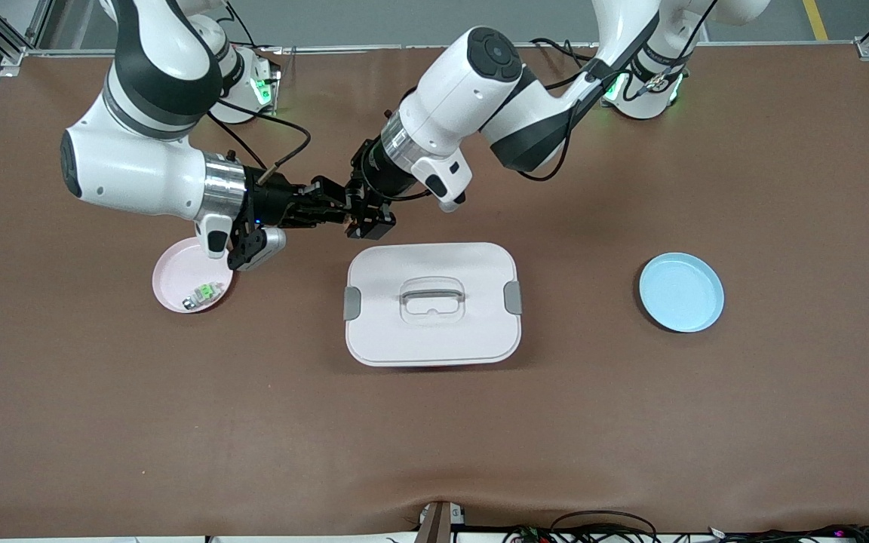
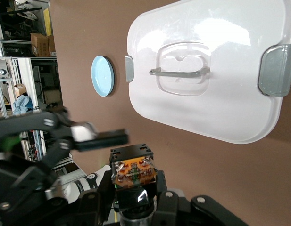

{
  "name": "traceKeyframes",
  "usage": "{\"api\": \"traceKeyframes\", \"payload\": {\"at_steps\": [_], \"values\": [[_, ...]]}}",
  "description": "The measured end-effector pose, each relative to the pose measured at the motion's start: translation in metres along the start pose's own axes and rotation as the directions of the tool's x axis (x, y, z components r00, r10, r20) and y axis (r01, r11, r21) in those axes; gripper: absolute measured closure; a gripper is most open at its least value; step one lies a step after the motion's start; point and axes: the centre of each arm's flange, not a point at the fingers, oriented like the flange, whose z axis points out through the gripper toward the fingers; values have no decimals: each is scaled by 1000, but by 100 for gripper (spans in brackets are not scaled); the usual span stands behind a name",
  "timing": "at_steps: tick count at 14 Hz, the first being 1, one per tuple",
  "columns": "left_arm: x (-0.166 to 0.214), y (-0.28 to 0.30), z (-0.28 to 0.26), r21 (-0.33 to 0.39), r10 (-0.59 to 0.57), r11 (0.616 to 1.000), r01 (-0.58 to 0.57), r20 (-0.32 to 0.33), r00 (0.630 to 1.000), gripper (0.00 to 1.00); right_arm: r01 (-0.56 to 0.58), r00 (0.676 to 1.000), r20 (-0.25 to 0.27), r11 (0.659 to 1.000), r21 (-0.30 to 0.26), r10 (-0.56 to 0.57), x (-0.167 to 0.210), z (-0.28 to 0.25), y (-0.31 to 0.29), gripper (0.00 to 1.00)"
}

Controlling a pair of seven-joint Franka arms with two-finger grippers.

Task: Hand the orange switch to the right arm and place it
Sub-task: 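Open the left gripper and withdraw it while the right gripper holds the switch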

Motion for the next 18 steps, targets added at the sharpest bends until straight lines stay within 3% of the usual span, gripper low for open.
{"api": "traceKeyframes", "payload": {"at_steps": [1,3,5,7,10,12,14,16,18], "values": [[-2,1,-3,-4,1,1000,-1,6,1000,0,-3,1000,1,1000,-1,3,0,1,2,61],[-4,1,-6,-9,5,1000,-5,9,1000,0,12,1000,1,1000,-8,-12,0,1,3,61],[-5,4,-10,-36,39,999,-40,-2,999,0,169,986,15,983,-68,-168,0,0,8,61],[-5,6,-11,-72,110,991,-112,-29,994,0,353,936,58,920,-173,-348,4,-10,24,61],[-6,6,-12,-129,276,949,-288,-103,956,0,528,849,191,785,-324,-493,10,-39,61,61],[-5,6,-11,-148,393,897,-416,-162,905,0,596,803,274,709,-378,-529,12,-54,80,61],[-1,10,-12,-126,484,848,-515,-212,849,0,662,750,345,637,-396,-565,13,-72,100,61],[11,23,-19,-58,580,787,-615,-272,768,0,729,684,409,559,-394,-604,16,-95,122,61],[28,39,-33,51,671,715,-697,-329,664,0,773,634,463,500,-390,-620,16,-119,147,61]]}}
